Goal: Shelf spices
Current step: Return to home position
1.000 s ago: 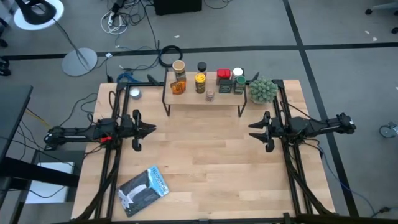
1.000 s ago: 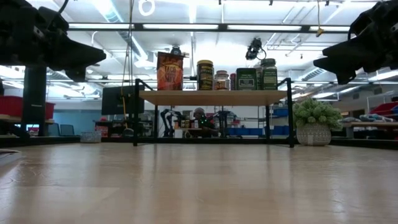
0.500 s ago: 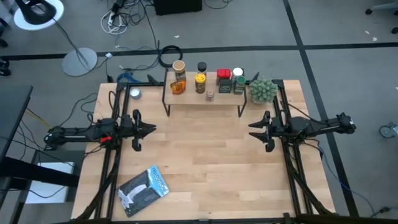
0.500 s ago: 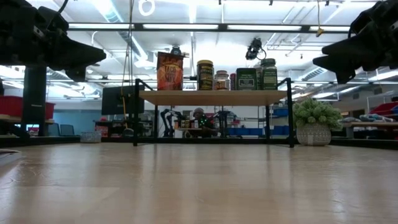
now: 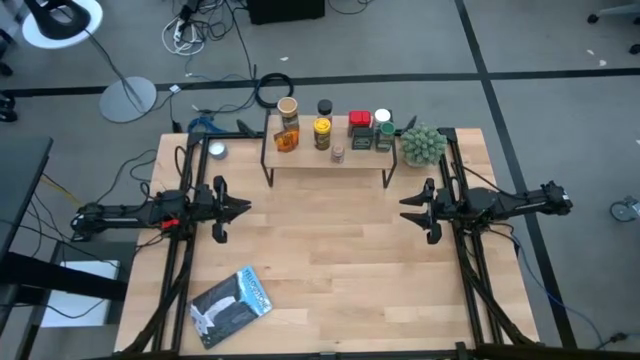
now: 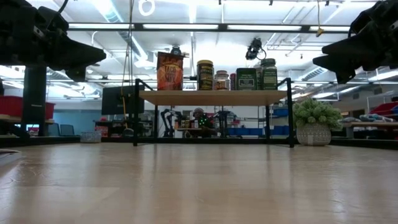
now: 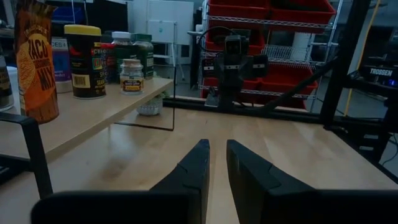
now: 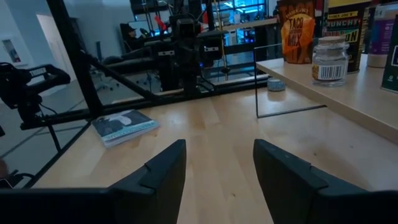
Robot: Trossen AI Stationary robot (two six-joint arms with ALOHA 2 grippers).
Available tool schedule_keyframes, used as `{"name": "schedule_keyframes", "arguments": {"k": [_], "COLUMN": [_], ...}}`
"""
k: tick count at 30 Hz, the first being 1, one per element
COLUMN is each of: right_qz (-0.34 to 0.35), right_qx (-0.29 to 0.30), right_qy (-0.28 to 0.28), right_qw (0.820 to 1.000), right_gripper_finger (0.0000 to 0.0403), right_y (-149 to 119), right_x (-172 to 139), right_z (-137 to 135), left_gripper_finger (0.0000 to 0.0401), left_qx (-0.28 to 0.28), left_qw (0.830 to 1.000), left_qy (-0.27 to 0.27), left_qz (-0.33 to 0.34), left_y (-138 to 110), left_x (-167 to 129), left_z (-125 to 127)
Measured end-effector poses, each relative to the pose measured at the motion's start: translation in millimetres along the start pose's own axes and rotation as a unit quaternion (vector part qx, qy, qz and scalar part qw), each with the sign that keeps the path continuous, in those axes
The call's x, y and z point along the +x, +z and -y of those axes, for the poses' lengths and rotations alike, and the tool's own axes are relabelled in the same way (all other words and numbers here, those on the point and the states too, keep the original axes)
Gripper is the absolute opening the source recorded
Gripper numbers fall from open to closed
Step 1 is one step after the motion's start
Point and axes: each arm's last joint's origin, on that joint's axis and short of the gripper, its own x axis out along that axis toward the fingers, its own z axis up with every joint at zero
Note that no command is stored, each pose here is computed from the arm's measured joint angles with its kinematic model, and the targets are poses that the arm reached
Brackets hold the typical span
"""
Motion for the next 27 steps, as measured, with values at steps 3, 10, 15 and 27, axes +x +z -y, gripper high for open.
{"name": "schedule_keyframes", "arguments": {"k": [3,10,15,27], "right_qz": [0.001,0.002,-0.055,-0.17], "right_qx": [0.0,0.0,-0.058,-0.091], "right_qy": [0.0,0.0,-0.002,-0.043], "right_qw": [1.0,1.0,0.997,0.98], "right_gripper_finger": [0.019,0.0187,0.019,0.0186], "right_y": [0,1,-5,-21], "right_x": [0,0,0,11], "right_z": [0,0,0,2], "left_gripper_finger": [0.006,0.006,0.006,0.006], "left_qx": [0.0,0.0,0.0,0.0], "left_qw": [1.0,1.0,1.0,1.0], "left_qy": [0.0,0.0,0.0,0.0], "left_qz": [0.0,0.0,0.0,0.001], "left_y": [0,0,0,0], "left_x": [0,0,0,0], "left_z": [0,0,0,0]}}
